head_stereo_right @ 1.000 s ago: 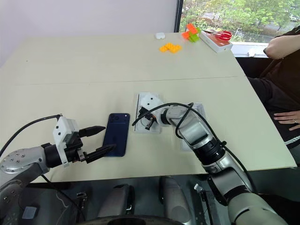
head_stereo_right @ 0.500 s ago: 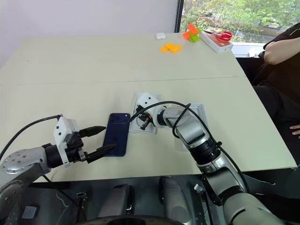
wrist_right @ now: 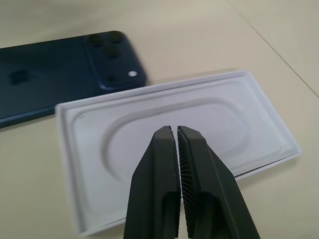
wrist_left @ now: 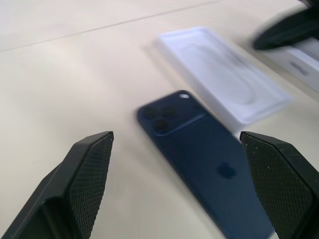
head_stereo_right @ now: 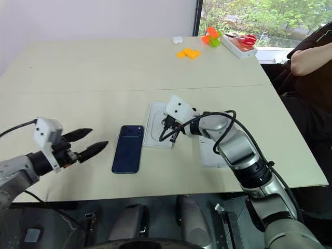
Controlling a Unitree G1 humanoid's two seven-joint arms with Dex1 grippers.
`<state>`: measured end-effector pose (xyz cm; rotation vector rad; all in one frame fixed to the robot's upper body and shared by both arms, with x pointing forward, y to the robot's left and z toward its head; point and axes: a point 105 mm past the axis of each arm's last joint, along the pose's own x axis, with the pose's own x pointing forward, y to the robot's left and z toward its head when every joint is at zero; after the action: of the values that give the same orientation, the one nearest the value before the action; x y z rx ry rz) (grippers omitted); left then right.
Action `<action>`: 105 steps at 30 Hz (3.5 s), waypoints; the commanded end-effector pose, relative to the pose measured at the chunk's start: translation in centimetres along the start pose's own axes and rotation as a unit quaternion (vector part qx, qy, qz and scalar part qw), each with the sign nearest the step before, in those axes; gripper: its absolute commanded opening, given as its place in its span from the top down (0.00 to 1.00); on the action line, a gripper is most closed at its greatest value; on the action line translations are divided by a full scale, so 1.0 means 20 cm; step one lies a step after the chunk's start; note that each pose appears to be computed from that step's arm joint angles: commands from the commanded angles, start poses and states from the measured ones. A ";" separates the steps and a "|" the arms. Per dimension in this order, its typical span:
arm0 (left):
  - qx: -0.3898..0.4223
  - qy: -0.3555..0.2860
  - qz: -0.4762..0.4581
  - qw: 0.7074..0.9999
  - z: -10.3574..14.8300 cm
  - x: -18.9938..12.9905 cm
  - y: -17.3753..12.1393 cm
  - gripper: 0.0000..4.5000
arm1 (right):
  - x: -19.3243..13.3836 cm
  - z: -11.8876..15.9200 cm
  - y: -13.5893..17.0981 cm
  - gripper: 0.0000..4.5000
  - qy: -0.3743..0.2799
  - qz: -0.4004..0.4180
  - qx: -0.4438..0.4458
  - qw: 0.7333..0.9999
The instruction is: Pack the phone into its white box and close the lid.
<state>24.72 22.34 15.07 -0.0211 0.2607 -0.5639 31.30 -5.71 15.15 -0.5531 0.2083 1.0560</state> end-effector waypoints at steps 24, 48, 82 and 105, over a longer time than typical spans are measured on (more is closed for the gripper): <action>-0.278 0.206 -0.051 0.937 -0.21 0.08 -0.10 0.02 | 0.19 -0.04 0.32 0.96 0.060 0.108 -0.024 0.992; -0.342 0.197 -0.105 0.913 -0.23 0.21 -0.30 0.02 | 0.37 0.00 0.31 0.96 0.064 0.091 -0.019 0.994; -0.413 0.126 -0.054 0.900 -0.20 0.20 -0.23 0.88 | 0.33 0.02 0.26 0.96 0.060 0.075 -0.025 0.995; -0.428 0.005 -0.083 0.900 -0.02 0.10 -0.15 0.88 | 0.06 0.16 0.00 0.96 0.009 0.005 -0.032 0.999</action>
<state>24.42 18.78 12.97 -0.8946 0.5719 -0.5442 30.24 -2.66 15.94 -0.6308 0.2382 1.1345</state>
